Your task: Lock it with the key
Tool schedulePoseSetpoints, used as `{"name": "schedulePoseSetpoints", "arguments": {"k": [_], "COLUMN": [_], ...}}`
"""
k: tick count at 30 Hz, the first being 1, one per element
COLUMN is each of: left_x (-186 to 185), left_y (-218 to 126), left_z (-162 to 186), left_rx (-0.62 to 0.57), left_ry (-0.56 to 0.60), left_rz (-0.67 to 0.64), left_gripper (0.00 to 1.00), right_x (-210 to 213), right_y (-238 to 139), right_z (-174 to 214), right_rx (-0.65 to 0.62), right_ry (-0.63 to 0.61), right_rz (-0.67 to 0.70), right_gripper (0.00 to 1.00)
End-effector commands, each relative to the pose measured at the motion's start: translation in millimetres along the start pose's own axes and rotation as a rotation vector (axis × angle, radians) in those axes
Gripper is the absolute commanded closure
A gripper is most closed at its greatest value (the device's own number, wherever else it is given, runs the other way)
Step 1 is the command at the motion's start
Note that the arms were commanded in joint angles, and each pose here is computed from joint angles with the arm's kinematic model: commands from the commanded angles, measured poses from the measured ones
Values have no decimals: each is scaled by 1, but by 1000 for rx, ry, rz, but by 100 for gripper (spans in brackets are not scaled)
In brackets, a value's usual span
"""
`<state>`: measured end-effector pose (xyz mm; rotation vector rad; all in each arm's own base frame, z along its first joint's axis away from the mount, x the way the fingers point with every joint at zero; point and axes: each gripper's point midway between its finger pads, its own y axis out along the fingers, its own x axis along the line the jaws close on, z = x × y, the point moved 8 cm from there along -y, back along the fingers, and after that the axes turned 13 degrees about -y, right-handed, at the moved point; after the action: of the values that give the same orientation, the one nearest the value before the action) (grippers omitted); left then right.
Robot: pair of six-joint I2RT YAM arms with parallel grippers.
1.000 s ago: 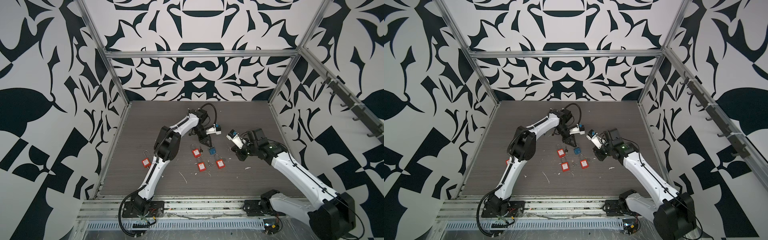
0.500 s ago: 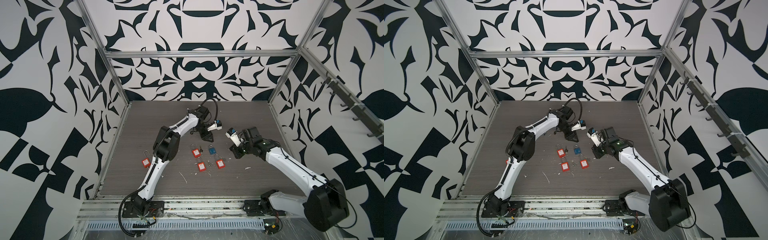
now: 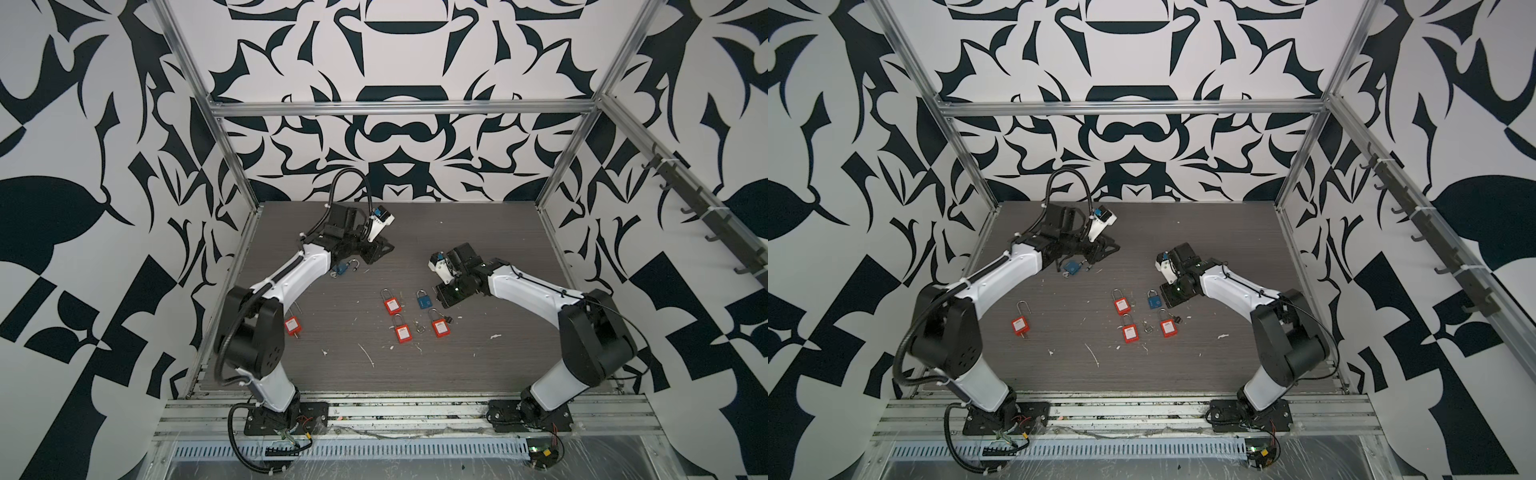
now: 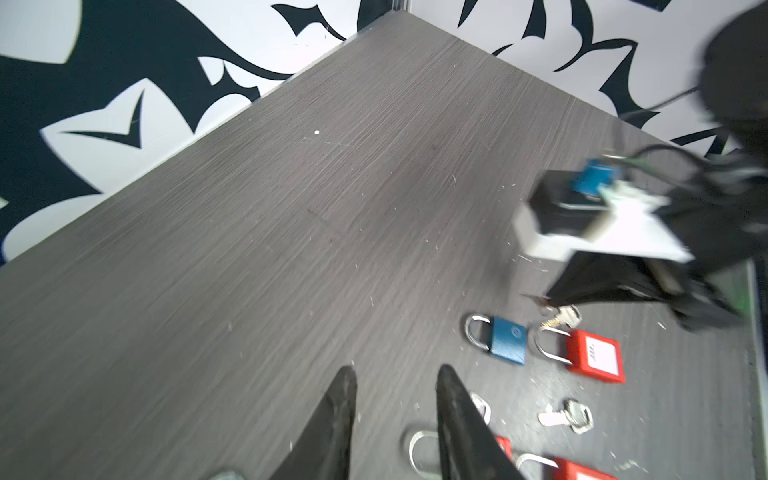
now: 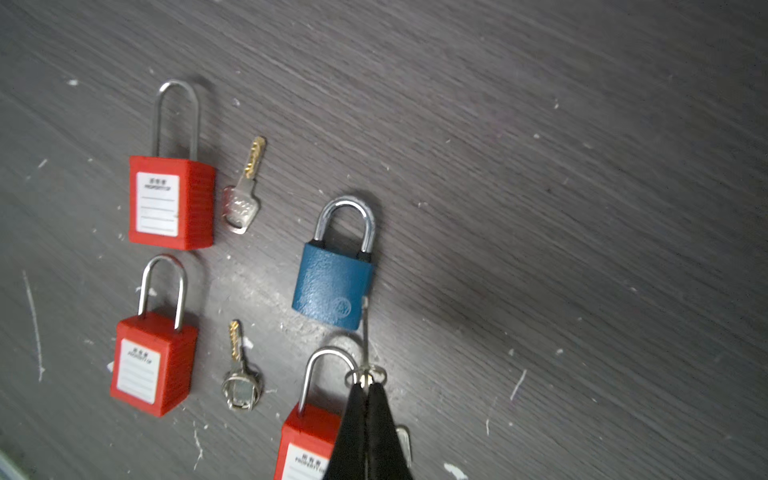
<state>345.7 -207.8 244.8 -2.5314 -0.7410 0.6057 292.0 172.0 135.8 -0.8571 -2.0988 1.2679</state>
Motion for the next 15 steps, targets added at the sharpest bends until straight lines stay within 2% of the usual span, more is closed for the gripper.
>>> {"name": "schedulePoseSetpoints", "arguments": {"k": [1,3,6,8,12,15], "left_x": [-8,-10,-15,-20,-24,-22], "left_y": [-19,-34,-55,-69,-81,-82], "left_z": [4,12,20,21,28,30], "left_rx": [-114,-162,-257,-312,-331,-325], "left_ry": [14,7,-5,-4,-13,-40], "left_rz": [-60,-135,-205,-243,-278,-304], "left_gripper": [59,54,38,34,19,6], "right_x": [-6,-7,-10,-11,-13,-11], "right_y": [-1,10,21,26,34,34], "right_z": [-16,-17,-18,-19,-17,-17], "right_rx": [-44,-27,-7,-2,29,49], "right_ry": [54,69,100,108,115,107], "right_rz": [37,28,33,35,39,52], "right_gripper": [100,100,100,100,100,92]}}
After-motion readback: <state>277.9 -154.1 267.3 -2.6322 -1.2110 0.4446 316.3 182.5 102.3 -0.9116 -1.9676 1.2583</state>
